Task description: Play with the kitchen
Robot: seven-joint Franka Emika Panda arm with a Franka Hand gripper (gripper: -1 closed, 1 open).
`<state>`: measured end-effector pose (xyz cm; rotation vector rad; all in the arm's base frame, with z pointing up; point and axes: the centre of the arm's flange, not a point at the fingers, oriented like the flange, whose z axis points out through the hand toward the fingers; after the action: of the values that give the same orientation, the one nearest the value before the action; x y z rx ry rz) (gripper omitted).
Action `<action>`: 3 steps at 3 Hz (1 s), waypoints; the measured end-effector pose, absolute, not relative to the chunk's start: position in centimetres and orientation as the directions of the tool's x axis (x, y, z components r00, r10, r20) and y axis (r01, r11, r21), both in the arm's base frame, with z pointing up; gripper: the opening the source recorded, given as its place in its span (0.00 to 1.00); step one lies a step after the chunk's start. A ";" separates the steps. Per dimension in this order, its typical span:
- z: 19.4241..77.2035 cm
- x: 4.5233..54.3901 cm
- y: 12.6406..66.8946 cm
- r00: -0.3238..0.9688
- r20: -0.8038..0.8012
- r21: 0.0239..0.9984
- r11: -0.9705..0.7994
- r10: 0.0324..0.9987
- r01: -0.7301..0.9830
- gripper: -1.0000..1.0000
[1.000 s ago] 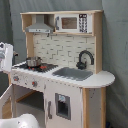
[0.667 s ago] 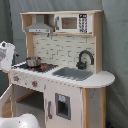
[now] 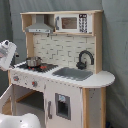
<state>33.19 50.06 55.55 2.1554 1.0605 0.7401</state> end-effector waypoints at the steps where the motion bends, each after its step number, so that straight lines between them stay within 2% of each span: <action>1: 55.7 34.9 50.4 0.540 0.227 0.669 -0.532 0.811 0.519 1.00; 3: 56.8 38.4 49.5 0.593 0.267 0.545 -0.626 0.760 0.558 1.00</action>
<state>38.41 49.53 56.80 2.4174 1.0567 0.6809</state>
